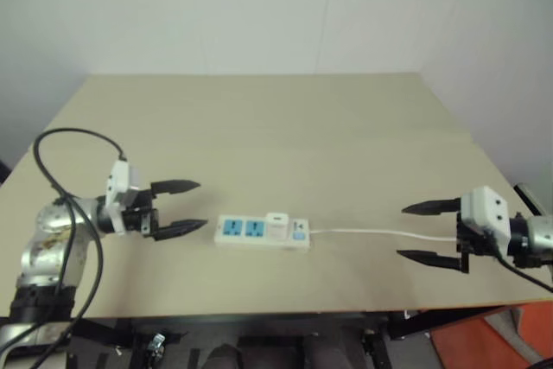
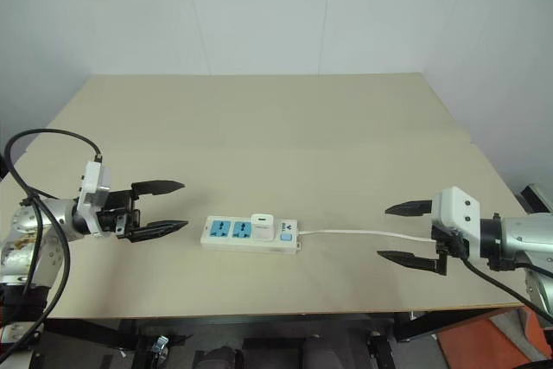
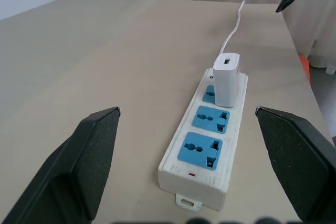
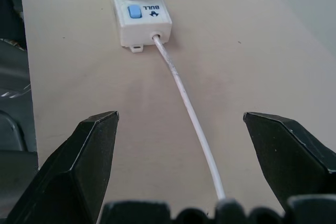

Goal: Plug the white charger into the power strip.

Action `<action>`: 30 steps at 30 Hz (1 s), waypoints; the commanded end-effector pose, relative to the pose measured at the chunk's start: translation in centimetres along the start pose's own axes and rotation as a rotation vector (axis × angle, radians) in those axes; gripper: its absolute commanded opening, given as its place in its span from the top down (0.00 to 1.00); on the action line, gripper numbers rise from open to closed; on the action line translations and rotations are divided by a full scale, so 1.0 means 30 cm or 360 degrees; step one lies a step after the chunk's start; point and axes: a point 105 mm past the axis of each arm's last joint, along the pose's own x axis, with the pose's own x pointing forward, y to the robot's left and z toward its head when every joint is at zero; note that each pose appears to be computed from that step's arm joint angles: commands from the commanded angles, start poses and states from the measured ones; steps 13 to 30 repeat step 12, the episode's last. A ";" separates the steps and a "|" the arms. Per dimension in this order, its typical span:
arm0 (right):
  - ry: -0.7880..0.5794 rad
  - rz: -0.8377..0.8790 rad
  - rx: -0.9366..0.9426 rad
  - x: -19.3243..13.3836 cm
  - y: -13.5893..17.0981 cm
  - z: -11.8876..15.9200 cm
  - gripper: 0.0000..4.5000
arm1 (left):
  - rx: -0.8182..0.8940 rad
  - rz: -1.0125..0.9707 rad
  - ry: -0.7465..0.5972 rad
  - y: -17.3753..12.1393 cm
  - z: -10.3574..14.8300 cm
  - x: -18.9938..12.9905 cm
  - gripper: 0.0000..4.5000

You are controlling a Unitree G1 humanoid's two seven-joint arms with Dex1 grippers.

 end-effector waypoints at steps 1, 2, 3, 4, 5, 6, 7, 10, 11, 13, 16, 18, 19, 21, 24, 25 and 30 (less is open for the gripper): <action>0.0001 -0.0059 -0.0072 -0.036 -0.020 0.046 0.01 | 0.0103 0.0014 -0.0007 0.012 0.049 -0.011 0.00; 0.0007 -0.0057 -0.0071 -0.035 -0.017 0.043 0.01 | 0.0116 0.0023 0.0005 0.014 0.047 -0.014 0.00; 0.0014 -0.0053 -0.0069 -0.034 -0.014 0.039 0.01 | 0.0120 0.0041 0.0017 0.016 0.043 -0.017 0.00; 0.0030 -0.0046 -0.0072 -0.035 -0.012 0.035 0.01 | 0.0124 0.0064 0.0029 0.017 0.042 -0.020 0.00; 0.0041 -0.0041 -0.0073 -0.037 -0.011 0.032 0.01 | 0.0125 0.0079 0.0036 0.017 0.042 -0.021 0.00; 0.0048 -0.0036 -0.0074 -0.037 -0.011 0.031 0.01 | 0.0125 0.0086 0.0033 0.011 0.044 -0.024 0.00; 0.0051 -0.0033 -0.0075 -0.038 -0.013 0.031 0.01 | 0.0127 0.0091 0.0029 0.006 0.047 -0.025 0.00; 0.0044 -0.0031 -0.0076 -0.034 -0.021 0.034 0.01 | 0.0130 0.0117 0.0037 -0.007 0.048 -0.032 0.00; 0.0044 -0.0032 -0.0089 -0.031 -0.023 0.034 0.01 | 0.0130 0.0130 0.0045 -0.011 0.045 -0.037 0.00; 0.0039 -0.0023 -0.0094 -0.028 -0.023 0.034 0.01 | 0.0128 0.0145 0.0052 -0.016 0.043 -0.042 0.00; 0.0039 -0.0023 -0.0094 -0.028 -0.023 0.034 0.01 | 0.0128 0.0145 0.0052 -0.016 0.043 -0.042 0.00; 0.0039 -0.0023 -0.0094 -0.028 -0.023 0.034 0.01 | 0.0128 0.0145 0.0052 -0.016 0.043 -0.042 0.00; 0.0039 -0.0023 -0.0094 -0.028 -0.023 0.034 0.01 | 0.0128 0.0145 0.0052 -0.016 0.043 -0.042 0.00; 0.0039 -0.0023 -0.0094 -0.028 -0.023 0.034 0.01 | 0.0128 0.0145 0.0052 -0.016 0.043 -0.042 0.00; 0.0039 -0.0023 -0.0094 -0.028 -0.023 0.034 0.01 | 0.0128 0.0145 0.0052 -0.016 0.043 -0.042 0.00; 0.0039 -0.0023 -0.0094 -0.028 -0.023 0.034 0.01 | 0.0128 0.0145 0.0052 -0.016 0.043 -0.042 0.00; 0.0039 -0.0023 -0.0094 -0.028 -0.023 0.034 0.01 | 0.0128 0.0145 0.0052 -0.016 0.043 -0.042 0.00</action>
